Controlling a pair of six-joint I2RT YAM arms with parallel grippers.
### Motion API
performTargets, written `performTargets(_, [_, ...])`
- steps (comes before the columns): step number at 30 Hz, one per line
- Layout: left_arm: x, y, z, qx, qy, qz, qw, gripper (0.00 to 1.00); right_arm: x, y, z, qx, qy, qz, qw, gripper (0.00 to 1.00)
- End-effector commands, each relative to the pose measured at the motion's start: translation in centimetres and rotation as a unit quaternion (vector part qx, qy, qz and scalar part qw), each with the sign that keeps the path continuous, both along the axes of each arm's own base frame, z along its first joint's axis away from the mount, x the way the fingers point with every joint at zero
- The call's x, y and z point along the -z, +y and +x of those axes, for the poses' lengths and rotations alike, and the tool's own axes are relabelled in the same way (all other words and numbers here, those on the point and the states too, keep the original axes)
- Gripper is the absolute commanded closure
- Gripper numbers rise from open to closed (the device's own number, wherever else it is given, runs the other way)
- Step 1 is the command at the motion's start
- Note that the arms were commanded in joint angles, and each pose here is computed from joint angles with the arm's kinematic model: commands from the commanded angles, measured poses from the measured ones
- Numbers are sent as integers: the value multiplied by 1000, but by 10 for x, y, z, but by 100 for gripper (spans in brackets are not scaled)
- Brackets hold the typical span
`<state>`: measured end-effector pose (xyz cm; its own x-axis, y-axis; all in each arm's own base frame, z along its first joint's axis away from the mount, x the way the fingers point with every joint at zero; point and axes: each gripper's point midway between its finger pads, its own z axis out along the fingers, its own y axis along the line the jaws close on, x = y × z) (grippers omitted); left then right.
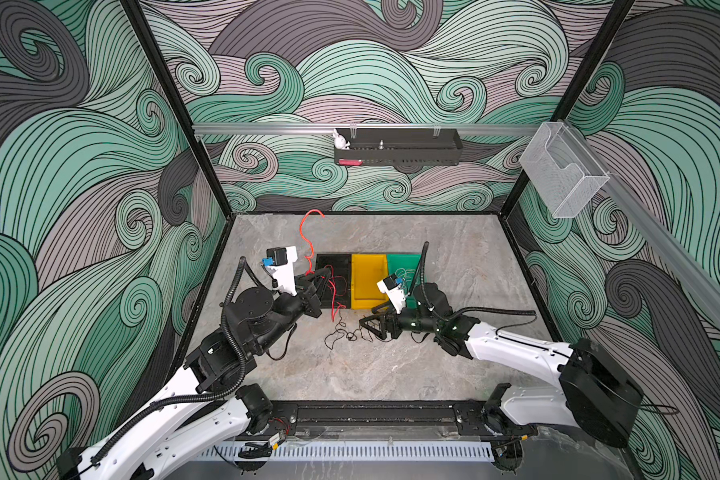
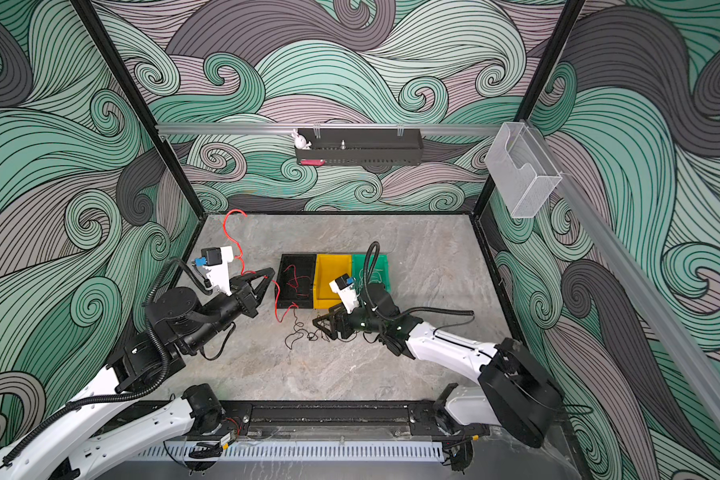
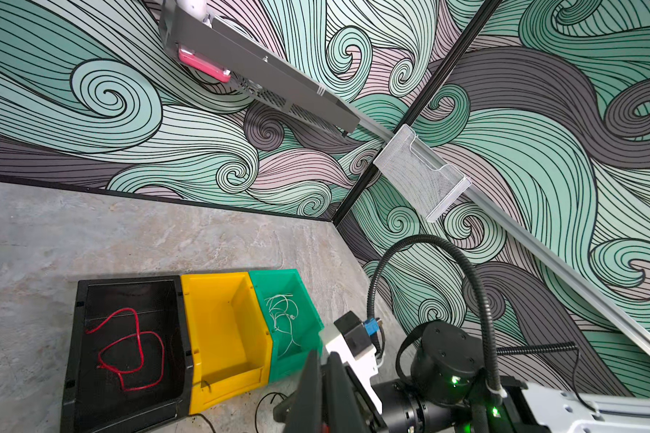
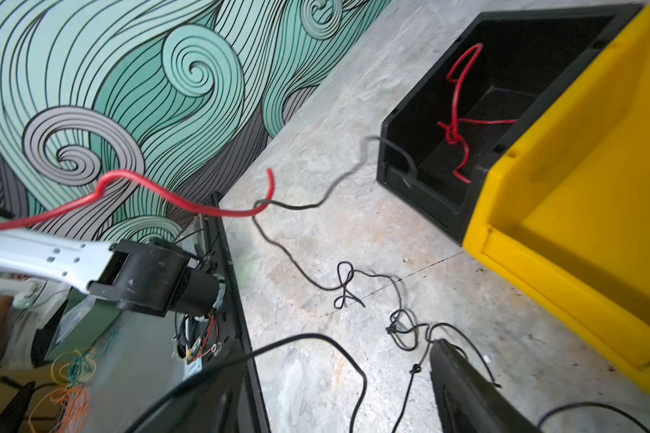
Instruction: Untangle the cables
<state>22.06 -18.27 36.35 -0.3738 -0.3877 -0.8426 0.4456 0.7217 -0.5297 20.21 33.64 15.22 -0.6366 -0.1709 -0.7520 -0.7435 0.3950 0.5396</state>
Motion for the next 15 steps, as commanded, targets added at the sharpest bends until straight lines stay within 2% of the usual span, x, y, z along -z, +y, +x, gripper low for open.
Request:
performTargets(1, [-15,0,2,-3,-10,-24,1000,100,-4,18,-11,-35,-12,25,999,15])
performTargets(4, [-15,-1,3,-2,-8,-29,1000,100,3,30,-5,-27,-18,14,999,11])
performTargets(10, [-15,-1,4,-4,-7,-38,999,100,13,55,11,-19,-12,35,999,10])
performTargets(15, [-15,0,3,-5,-7,-45,999,100,13,78,13,-41,12,86,995,13])
